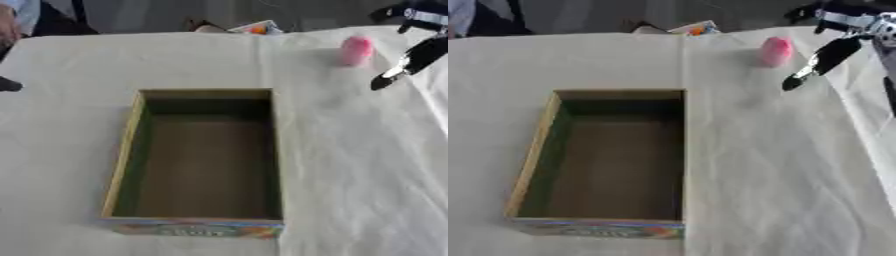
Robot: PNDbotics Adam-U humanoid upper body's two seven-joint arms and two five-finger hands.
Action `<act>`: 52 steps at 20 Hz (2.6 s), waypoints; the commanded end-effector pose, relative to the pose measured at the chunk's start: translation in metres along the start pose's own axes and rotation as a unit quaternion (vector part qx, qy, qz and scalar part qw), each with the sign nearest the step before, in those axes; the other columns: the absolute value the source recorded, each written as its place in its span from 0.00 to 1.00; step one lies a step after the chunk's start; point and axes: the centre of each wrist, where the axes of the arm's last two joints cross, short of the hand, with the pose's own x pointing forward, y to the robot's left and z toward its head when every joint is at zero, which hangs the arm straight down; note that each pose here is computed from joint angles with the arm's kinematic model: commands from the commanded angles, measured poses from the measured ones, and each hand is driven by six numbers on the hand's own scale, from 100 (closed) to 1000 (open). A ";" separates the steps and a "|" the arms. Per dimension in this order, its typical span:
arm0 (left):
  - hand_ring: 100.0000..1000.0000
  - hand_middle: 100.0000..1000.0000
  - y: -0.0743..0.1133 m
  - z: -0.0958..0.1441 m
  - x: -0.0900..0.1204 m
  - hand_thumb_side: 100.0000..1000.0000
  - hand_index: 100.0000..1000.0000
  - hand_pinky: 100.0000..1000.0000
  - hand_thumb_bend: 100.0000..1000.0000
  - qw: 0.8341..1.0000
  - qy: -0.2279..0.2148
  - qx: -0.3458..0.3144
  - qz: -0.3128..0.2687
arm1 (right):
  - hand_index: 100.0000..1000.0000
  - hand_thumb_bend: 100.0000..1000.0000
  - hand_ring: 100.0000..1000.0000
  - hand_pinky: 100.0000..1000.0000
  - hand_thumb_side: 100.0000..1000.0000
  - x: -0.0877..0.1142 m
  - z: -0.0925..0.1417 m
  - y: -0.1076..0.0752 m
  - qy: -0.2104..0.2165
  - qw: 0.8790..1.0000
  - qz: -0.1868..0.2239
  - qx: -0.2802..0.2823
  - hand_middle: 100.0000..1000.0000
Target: Pick up objects on the table and place them in the box.
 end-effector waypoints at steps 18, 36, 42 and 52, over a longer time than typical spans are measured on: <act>0.44 0.52 0.000 -0.013 0.011 0.89 0.73 0.52 0.00 0.999 -0.029 -0.024 -0.016 | 0.98 0.86 0.93 0.73 0.62 -0.013 0.015 -0.030 0.071 0.988 -0.024 -0.137 0.82; 0.44 0.52 -0.002 -0.018 0.013 0.88 0.73 0.53 0.00 0.998 -0.040 -0.034 -0.018 | 0.89 0.59 0.91 0.71 0.67 -0.028 0.024 -0.021 0.126 0.978 -0.008 -0.165 0.77; 0.44 0.52 -0.002 -0.017 0.013 0.88 0.73 0.53 0.00 0.999 -0.038 -0.033 -0.018 | 0.87 0.44 0.91 0.71 0.63 -0.026 0.022 -0.018 0.110 0.982 -0.006 -0.150 0.75; 0.44 0.52 -0.003 -0.017 0.013 0.88 0.73 0.53 0.00 0.999 -0.038 -0.033 -0.016 | 0.87 0.11 0.91 0.71 0.61 -0.024 0.020 -0.014 0.101 0.984 -0.016 -0.148 0.73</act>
